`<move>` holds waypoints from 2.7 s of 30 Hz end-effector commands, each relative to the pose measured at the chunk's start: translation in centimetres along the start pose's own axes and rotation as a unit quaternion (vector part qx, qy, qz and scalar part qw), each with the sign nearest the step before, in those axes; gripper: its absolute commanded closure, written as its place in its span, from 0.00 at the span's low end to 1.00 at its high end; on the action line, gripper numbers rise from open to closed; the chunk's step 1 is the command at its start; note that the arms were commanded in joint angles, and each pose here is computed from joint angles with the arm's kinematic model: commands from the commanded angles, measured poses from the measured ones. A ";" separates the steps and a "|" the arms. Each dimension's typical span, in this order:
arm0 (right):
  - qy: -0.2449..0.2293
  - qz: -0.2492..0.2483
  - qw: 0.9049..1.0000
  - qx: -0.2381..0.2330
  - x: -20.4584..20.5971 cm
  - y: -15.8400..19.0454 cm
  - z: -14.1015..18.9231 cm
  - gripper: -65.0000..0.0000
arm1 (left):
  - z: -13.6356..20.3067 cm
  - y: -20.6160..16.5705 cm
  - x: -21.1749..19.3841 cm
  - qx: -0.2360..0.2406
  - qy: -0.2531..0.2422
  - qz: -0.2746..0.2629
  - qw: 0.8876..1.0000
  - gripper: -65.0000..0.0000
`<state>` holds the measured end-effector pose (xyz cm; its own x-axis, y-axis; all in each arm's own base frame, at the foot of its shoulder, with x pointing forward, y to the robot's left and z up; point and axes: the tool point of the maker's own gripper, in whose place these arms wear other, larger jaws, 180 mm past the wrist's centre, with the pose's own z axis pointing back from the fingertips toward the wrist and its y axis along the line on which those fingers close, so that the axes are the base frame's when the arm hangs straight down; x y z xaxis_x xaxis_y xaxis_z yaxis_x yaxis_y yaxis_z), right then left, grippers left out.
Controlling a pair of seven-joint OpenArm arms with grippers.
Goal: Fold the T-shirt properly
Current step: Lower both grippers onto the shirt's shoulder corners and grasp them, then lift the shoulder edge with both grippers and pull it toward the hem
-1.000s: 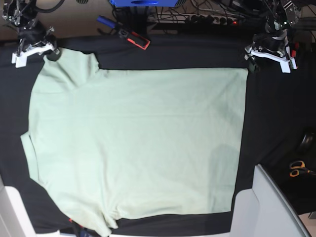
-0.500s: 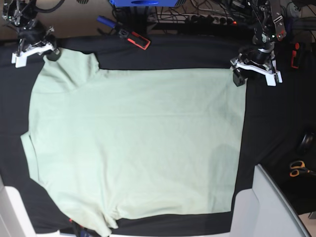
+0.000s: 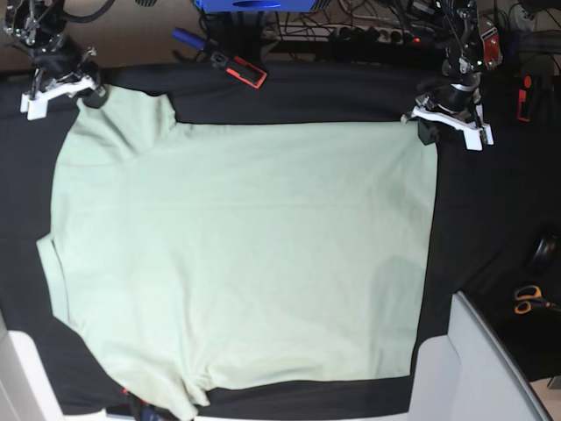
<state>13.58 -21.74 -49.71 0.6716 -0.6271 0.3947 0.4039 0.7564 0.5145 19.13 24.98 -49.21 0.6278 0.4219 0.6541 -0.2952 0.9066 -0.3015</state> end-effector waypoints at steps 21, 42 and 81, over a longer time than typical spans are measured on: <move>-0.012 0.100 0.994 0.037 4.3 5.4 3.2 1.00 | 4.5 1.3 4.3 0.028 0.006 -0.040 0.999 1.00; -0.034 0.111 0.992 0.049 11.0 8.5 1.0 1.00 | 2.1 -2.0 3.7 -0.014 0.021 -0.046 0.999 1.00; -0.009 0.061 0.997 0.040 17.3 9.5 -2.1 1.00 | -0.3 -9.0 13.2 -0.076 -0.059 -0.045 0.994 1.00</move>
<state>29.16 -24.40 -41.09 0.7264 -0.5364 0.4297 0.2899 0.8060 0.5161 29.58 21.82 -39.30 0.5911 0.3497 0.7269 -0.1332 0.9311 -0.3396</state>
